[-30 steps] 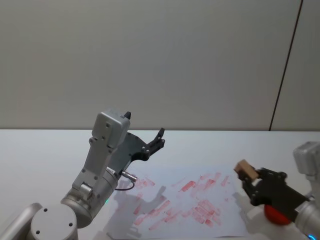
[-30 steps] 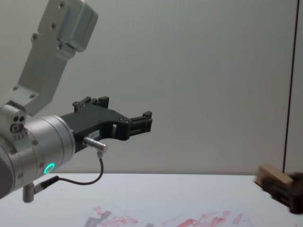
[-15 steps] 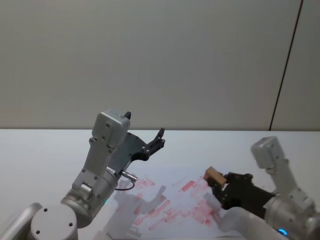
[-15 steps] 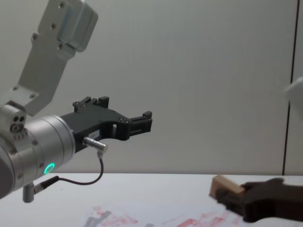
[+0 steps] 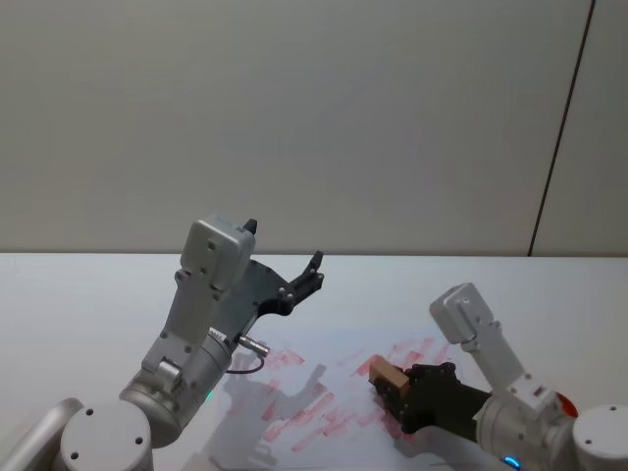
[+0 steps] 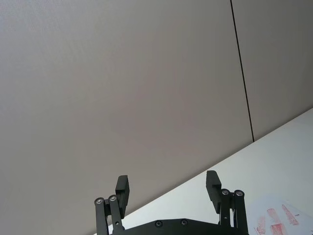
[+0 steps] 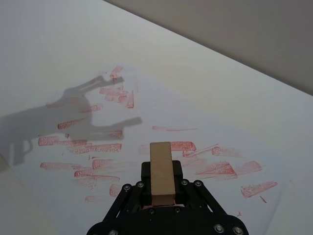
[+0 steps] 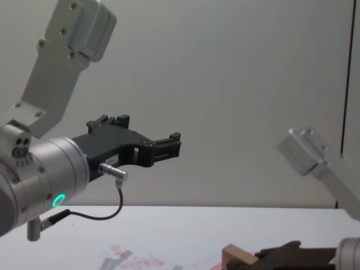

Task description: Use the one hand to pick up the stamp and affix it onto the A4 paper.

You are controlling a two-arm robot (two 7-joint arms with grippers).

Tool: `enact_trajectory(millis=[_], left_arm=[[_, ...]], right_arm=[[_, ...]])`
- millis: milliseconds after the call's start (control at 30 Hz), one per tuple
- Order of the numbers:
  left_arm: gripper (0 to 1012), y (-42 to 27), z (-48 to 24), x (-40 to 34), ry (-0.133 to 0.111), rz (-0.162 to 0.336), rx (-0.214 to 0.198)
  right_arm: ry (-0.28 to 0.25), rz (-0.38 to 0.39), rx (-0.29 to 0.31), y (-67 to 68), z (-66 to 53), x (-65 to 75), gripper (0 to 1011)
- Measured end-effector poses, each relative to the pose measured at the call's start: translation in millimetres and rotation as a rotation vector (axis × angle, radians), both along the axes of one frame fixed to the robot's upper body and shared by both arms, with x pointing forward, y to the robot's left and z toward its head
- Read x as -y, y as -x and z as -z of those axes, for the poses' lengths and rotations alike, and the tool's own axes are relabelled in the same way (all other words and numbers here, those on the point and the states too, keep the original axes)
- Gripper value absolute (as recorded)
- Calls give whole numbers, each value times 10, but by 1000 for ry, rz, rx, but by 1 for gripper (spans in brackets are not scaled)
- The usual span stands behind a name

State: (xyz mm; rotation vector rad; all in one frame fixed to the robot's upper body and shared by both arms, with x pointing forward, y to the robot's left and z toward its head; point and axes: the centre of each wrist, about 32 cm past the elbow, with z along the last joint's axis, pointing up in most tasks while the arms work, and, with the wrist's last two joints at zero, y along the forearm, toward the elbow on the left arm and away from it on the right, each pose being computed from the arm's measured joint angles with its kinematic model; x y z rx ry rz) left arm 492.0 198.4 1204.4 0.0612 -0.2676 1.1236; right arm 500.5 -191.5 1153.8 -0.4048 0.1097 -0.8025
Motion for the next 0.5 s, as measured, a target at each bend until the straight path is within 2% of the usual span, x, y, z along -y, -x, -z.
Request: enact_trajectory(millis=[500], left_arm=[[1002,0,0,0,0,0,0]], right_arm=[[29,14,-52,-9,91,-122,221]])
